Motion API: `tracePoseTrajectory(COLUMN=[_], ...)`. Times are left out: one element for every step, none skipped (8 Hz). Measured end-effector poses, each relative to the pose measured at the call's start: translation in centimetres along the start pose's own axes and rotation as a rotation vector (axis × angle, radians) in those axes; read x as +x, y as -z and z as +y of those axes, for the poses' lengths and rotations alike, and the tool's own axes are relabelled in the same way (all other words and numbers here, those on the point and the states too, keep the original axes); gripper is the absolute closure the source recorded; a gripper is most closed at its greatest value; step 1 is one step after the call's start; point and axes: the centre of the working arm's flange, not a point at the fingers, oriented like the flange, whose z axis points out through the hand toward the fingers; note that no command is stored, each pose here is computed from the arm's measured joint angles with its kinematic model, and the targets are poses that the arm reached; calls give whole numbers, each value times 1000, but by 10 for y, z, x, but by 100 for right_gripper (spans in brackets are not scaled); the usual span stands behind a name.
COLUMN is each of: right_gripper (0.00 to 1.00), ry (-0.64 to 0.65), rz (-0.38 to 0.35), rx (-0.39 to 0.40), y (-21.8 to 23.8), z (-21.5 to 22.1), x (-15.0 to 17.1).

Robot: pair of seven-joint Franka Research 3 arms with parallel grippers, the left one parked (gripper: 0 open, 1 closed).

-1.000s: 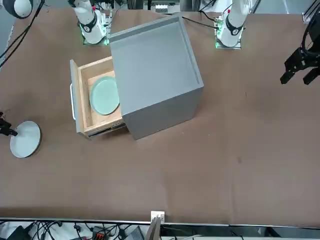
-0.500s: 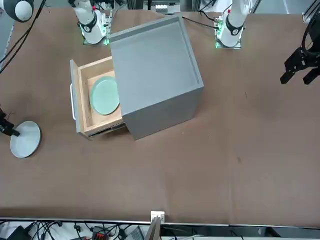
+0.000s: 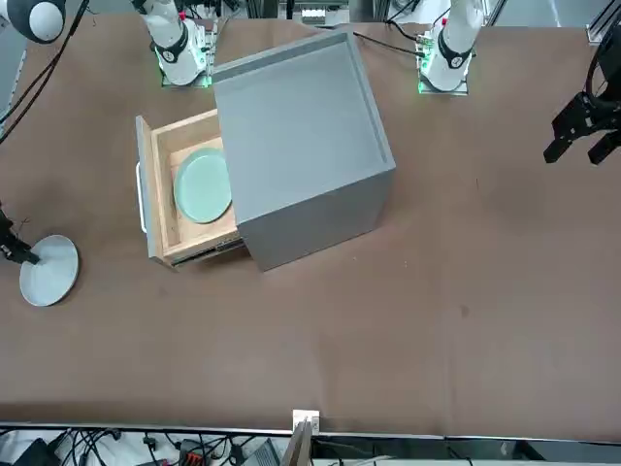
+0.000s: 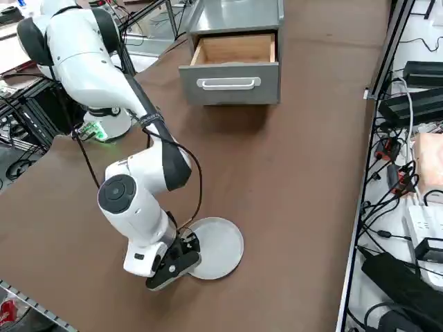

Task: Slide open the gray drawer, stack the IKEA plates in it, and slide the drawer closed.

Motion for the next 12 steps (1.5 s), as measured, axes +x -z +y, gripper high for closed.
tracePoseTrajectory(right_gripper=[70, 92, 100, 100, 100, 100, 100, 100, 100, 100, 100, 100], ry=[3, 11, 28, 55, 87, 121, 157, 197, 239, 289, 343, 401], rz=[-1, -1, 2, -4, -20, -39, -54, -61, -71, -98, -133, -163], rx=[1, 2, 5, 21, 67, 120, 159, 206, 274, 333, 375, 423], y=[-1, -1, 1, 3, 13, 41, 87, 142, 197, 244, 285, 322], z=[-1, -1, -3, -5, -6, -9, -17, -34, -60, -86, -108, -134], x=[0, 0, 1, 1, 4, 9, 14, 13, 4, -13, -34, -57])
